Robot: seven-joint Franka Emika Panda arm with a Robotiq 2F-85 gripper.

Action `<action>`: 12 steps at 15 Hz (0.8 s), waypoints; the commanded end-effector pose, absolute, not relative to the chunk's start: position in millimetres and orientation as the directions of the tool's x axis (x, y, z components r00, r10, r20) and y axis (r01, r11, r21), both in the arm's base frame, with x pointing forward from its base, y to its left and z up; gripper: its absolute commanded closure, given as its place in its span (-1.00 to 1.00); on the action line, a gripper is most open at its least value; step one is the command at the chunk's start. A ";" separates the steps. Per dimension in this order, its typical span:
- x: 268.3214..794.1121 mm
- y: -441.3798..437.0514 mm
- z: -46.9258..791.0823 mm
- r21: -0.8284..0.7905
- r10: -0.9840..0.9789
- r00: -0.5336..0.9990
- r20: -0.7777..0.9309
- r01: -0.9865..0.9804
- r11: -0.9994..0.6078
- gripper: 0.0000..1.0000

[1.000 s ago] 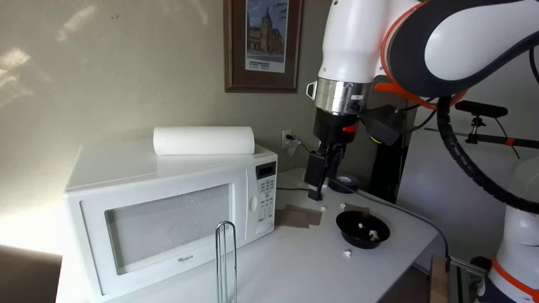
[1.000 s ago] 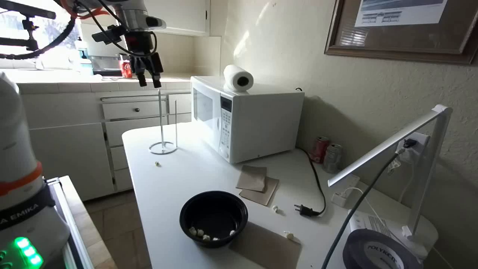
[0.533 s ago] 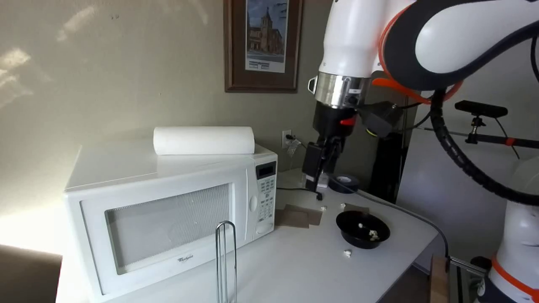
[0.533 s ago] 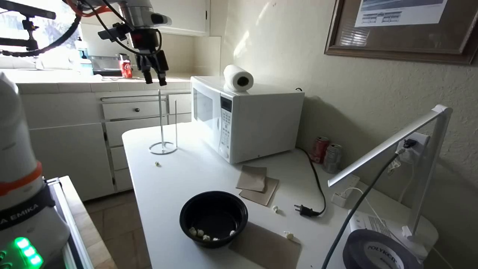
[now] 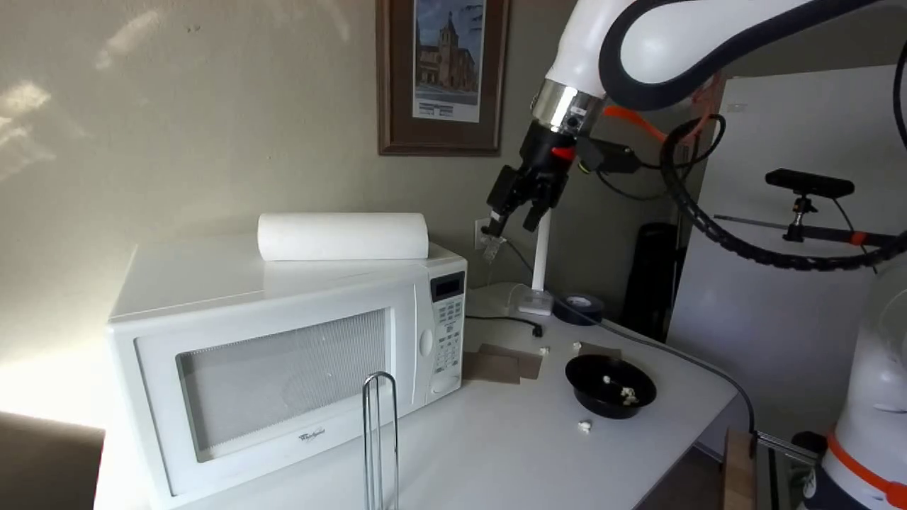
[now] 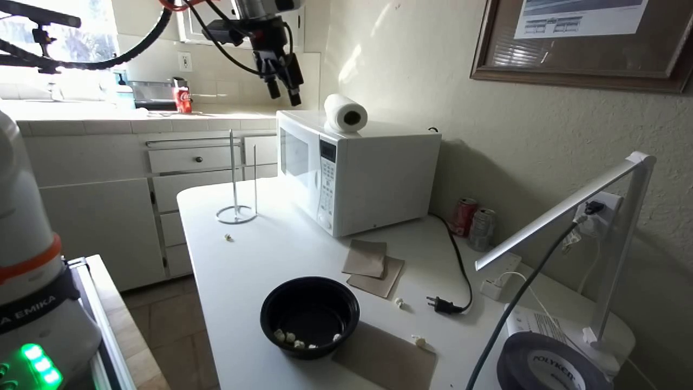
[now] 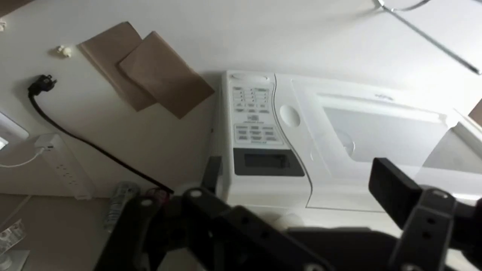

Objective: Put the tissue roll upright

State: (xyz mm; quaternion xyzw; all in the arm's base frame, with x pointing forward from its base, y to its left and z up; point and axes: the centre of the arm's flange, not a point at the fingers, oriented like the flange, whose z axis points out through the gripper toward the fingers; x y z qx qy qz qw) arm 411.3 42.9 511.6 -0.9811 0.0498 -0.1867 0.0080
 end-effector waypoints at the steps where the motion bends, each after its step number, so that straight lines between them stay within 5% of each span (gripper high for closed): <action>1: 454.2 18.7 512.2 -0.110 -0.157 0.913 0.376 -0.124 -0.986 -1.00; 12: 504.4 25.7 497.4 -0.233 -0.246 0.902 0.355 -0.170 -0.958 -1.00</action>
